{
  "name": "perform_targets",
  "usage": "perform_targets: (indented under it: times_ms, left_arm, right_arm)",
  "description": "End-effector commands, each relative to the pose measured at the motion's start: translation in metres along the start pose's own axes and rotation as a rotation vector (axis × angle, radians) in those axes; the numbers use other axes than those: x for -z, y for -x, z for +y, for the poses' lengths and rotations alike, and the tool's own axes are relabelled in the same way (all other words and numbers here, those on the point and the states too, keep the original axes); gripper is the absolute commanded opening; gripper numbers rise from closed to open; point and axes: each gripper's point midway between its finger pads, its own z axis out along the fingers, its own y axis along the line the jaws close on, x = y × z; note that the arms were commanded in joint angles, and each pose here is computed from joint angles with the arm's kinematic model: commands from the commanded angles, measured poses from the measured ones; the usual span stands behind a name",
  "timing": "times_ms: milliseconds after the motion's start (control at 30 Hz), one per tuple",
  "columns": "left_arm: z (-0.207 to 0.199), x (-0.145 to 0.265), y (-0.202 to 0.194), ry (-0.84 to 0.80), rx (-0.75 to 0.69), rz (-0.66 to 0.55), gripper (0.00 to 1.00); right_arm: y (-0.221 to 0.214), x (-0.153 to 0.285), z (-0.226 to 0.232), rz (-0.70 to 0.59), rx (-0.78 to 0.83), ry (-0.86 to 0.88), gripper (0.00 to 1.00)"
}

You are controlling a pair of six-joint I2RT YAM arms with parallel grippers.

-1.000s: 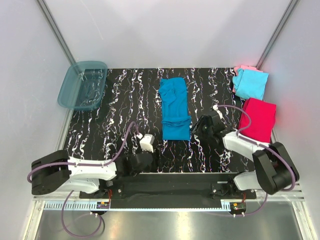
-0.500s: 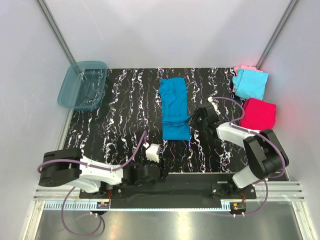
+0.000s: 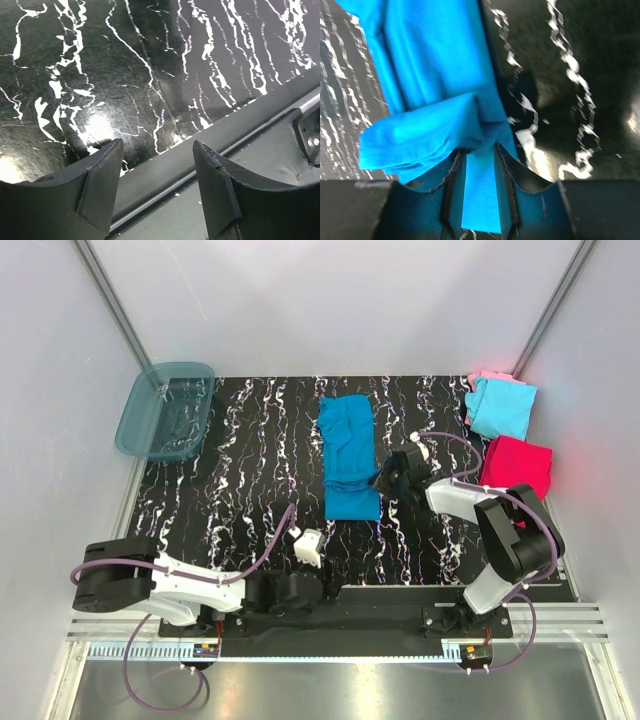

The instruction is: Fold and stack the t-shirts

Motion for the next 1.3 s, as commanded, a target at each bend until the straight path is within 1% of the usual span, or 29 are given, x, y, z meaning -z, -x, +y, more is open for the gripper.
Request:
perform_targets:
  times_ms: [0, 233, 500, 667, 767, 933, 1100, 1267]
  left_arm:
    - [-0.014, 0.003, 0.020, -0.013, 0.034, -0.075, 0.62]
    - [-0.013, 0.005, 0.013, -0.011, 0.032, -0.065, 0.62]
    - [-0.017, 0.005, 0.015, -0.017, 0.023, -0.068, 0.62]
    - [-0.016, 0.005, 0.014, -0.012, 0.015, -0.069, 0.62]
    - [-0.019, 0.003, 0.015, -0.014, 0.007, -0.067, 0.62]
    - [-0.022, 0.004, 0.018, -0.016, 0.005, -0.071, 0.62]
    - [-0.012, 0.008, 0.016, -0.005, 0.020, -0.072, 0.61]
    - [-0.008, 0.012, 0.019, -0.003, 0.034, -0.082, 0.61]
  right_arm:
    - [0.022, 0.001, 0.037, -0.056, 0.020, 0.089, 0.34]
    - [0.030, 0.006, 0.055, -0.065, 0.038, 0.113, 0.33]
    - [0.026, 0.003, 0.050, -0.051, 0.042, 0.098, 0.32]
    - [0.023, 0.015, 0.046, -0.054, 0.035, 0.102, 0.32]
    - [0.019, 0.019, 0.055, -0.035, 0.035, 0.134, 0.32]
    - [0.014, 0.009, 0.061, -0.012, 0.039, 0.134, 0.30]
    - [0.006, -0.004, 0.066, 0.003, 0.051, 0.133, 0.29]
    - [0.007, -0.028, 0.073, 0.017, 0.050, 0.132, 0.27]
